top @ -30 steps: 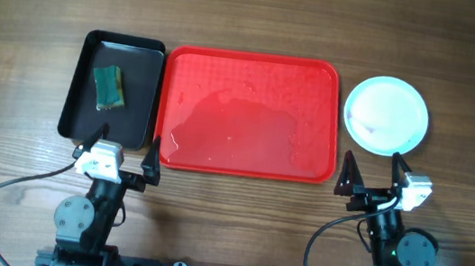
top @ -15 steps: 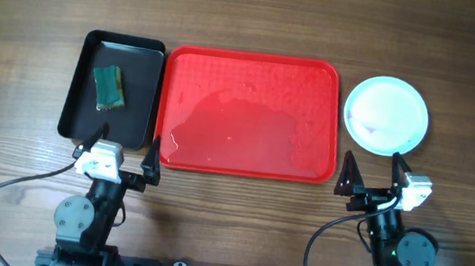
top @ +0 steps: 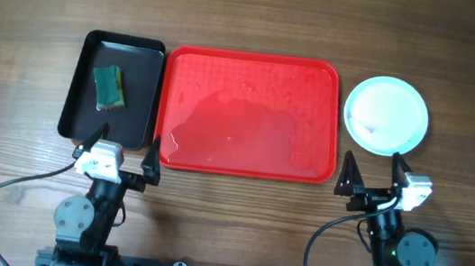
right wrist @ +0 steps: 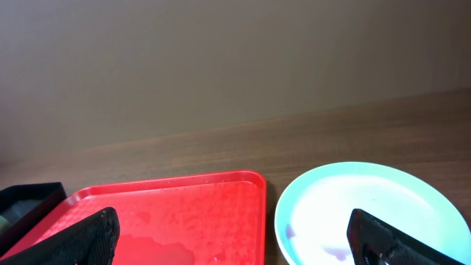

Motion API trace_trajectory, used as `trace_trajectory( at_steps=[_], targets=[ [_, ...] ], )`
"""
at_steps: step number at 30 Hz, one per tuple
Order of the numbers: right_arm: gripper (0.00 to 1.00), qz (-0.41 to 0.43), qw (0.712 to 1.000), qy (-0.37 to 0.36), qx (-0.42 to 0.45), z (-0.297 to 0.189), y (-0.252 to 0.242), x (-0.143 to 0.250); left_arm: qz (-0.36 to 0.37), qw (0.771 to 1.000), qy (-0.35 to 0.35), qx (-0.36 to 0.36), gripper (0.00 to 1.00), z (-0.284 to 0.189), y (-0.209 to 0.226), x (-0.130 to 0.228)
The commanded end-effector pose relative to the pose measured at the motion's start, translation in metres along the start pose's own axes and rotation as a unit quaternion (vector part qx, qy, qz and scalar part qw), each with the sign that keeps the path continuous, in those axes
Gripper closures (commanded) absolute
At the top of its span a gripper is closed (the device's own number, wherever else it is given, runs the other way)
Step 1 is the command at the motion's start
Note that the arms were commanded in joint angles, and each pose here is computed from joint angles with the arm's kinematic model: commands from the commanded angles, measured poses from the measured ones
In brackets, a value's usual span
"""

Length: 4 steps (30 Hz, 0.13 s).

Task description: Clean dirty plates on tray and stack at the side

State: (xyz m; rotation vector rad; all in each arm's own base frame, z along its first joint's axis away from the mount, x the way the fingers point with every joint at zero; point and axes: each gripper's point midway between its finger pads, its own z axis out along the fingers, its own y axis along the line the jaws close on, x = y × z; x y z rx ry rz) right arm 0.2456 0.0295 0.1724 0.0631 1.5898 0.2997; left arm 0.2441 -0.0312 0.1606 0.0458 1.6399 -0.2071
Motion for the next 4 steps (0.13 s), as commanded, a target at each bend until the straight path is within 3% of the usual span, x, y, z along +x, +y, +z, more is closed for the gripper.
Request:
trace_trajectory(
  at_steps=[1, 4],
  targets=[
    [0.0, 0.004, 1.0, -0.004, 0.002, -0.0001, -0.0001, -0.0014, -0.001, 1.0, -0.001, 0.008, 0.0, -0.0001, -0.0028, 0.0013],
    [0.01, 0.004, 1.0, -0.004, 0.002, -0.0001, -0.0001, -0.0014, -0.001, 1.0, -0.001, 0.008, 0.0, -0.0001, -0.0028, 0.0013]
  ],
)
